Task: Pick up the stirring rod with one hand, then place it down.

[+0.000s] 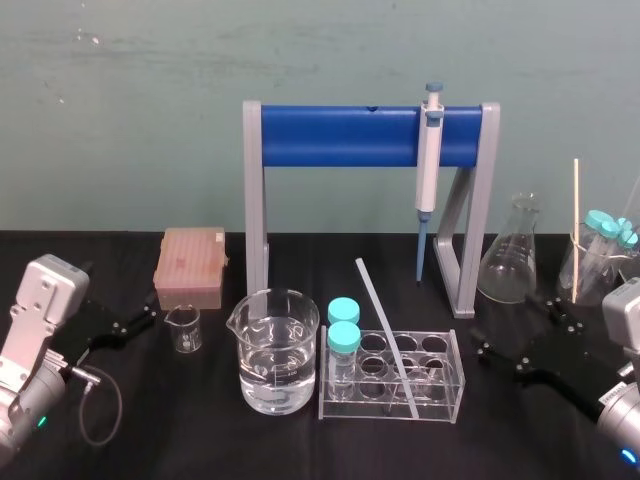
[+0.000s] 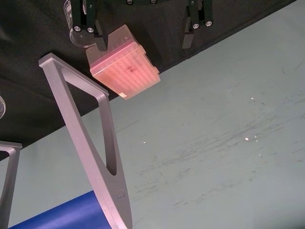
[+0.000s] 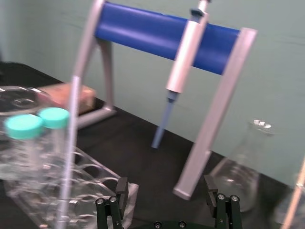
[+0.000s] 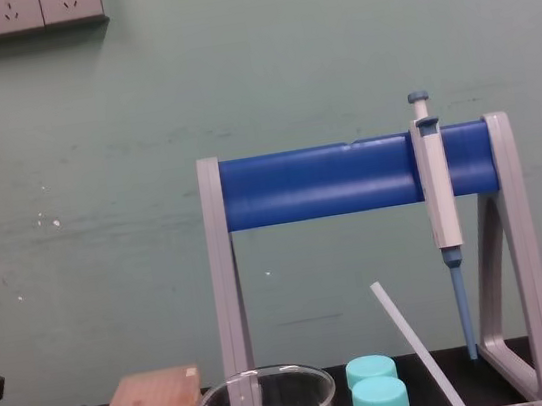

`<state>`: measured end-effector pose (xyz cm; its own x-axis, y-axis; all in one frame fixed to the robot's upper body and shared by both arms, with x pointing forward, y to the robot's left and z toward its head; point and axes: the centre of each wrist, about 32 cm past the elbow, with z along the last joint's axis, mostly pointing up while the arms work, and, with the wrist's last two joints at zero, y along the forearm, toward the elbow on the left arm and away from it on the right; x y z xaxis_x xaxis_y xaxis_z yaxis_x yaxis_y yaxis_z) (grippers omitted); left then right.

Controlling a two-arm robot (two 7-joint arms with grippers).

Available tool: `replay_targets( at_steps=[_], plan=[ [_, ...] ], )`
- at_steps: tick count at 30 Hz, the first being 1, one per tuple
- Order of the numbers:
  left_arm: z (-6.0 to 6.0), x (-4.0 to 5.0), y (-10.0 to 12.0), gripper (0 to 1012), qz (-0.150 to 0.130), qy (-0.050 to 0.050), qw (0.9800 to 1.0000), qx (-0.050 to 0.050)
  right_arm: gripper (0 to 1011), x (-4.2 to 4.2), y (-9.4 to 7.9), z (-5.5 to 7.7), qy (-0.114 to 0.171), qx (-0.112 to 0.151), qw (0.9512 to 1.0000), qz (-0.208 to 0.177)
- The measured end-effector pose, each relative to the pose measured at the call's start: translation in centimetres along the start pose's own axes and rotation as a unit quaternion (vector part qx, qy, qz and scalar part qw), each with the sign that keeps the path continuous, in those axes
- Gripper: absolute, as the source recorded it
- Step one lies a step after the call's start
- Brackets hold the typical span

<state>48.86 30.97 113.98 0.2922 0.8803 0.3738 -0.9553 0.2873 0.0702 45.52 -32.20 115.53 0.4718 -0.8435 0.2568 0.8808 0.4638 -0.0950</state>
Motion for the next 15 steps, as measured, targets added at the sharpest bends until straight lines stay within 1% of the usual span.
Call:
replay_targets(
  at_steps=[2, 3, 6, 7, 9, 10, 15],
  plan=[
    [0.0, 0.00, 0.0, 1000, 0.000, 0.000, 1.0000, 0.000, 1003, -0.17, -0.1, 0.2, 0.009, 0.003, 0.9999, 0.011],
    [0.0, 0.00, 0.0, 1000, 0.000, 0.000, 1.0000, 0.000, 1003, -0.32, -0.1, 0.4, 0.019, 0.007, 0.9995, 0.025],
    [0.0, 0.00, 0.0, 1000, 0.000, 0.000, 1.0000, 0.000, 1003, -0.51, 0.2, 0.7, 0.034, 0.014, 0.9982, 0.047],
    [0.0, 0.00, 0.0, 1000, 0.000, 0.000, 1.0000, 0.000, 1003, -0.67, 0.5, 1.0, 0.043, 0.020, 0.9969, 0.063],
    [0.0, 0.00, 0.0, 1000, 0.000, 0.000, 1.0000, 0.000, 1003, -0.84, 0.9, 1.3, 0.051, 0.025, 0.9952, 0.079],
    [0.0, 0.00, 0.0, 1000, 0.000, 0.000, 1.0000, 0.000, 1003, -0.99, 1.3, 1.6, 0.057, 0.030, 0.9936, 0.093],
    [0.0, 0.00, 0.0, 1000, 0.000, 0.000, 1.0000, 0.000, 1003, -1.36, 2.7, 2.1, 0.070, 0.039, 0.9887, 0.127]
  ],
)
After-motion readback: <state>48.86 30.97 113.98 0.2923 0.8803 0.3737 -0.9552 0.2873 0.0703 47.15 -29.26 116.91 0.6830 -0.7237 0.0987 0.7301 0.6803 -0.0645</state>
